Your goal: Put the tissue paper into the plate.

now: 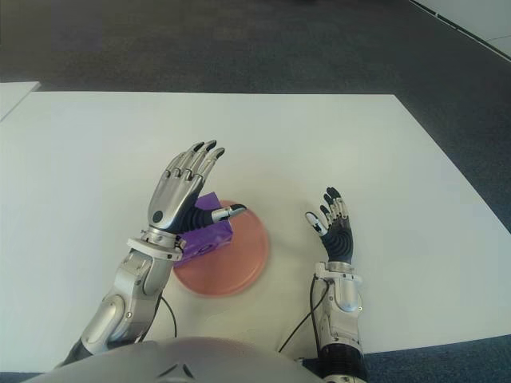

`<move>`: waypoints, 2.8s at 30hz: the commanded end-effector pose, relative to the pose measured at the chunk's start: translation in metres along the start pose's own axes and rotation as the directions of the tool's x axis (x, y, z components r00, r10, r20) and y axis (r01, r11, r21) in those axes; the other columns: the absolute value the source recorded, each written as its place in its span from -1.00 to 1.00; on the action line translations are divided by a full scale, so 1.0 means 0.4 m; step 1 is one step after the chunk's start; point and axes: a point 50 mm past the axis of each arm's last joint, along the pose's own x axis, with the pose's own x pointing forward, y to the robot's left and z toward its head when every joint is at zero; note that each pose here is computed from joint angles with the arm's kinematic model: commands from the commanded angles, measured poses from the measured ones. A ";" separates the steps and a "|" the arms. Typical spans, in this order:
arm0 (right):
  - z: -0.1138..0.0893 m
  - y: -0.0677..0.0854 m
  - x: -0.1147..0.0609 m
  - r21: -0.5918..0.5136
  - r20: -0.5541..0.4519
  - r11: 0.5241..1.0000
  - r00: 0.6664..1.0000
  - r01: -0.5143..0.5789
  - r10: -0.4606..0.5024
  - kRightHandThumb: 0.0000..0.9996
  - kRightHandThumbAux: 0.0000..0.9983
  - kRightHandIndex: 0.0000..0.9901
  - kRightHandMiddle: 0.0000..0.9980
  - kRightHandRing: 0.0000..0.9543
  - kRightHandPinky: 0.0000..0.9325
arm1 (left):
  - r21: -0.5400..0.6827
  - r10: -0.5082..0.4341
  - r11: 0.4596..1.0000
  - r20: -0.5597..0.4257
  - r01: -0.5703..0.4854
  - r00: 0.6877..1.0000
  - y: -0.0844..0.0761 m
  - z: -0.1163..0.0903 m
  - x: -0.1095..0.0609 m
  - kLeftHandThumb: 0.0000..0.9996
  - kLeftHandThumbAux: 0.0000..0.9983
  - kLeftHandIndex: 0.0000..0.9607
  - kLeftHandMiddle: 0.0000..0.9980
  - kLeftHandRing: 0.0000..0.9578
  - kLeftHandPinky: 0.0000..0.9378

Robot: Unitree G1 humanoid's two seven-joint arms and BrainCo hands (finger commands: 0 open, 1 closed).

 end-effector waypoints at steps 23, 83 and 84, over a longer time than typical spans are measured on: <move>0.136 0.142 -0.062 -0.267 -0.240 0.964 0.970 -0.016 -0.050 -1.00 -0.01 -1.00 -0.79 -0.37 -0.25 | 0.007 0.082 0.996 -0.307 -0.084 0.948 0.007 -0.190 -0.032 -0.65 -0.69 -0.95 -1.00 -1.00 -0.98; -0.098 0.065 0.001 0.077 -0.323 0.996 0.944 -0.050 0.072 -0.80 0.05 -0.96 -0.97 -0.76 -0.75 | -0.761 -0.360 0.283 -0.649 -0.584 0.671 -0.122 -0.266 -0.233 -0.78 0.17 -0.51 -0.48 -0.45 -0.43; -0.116 0.062 0.002 0.107 -0.351 0.994 0.934 -0.034 0.070 -0.75 0.06 -0.96 -0.98 -0.85 -0.84 | -0.765 -0.359 0.280 -0.643 -0.580 0.676 -0.126 -0.272 -0.236 -0.79 0.17 -0.52 -0.49 -0.46 -0.44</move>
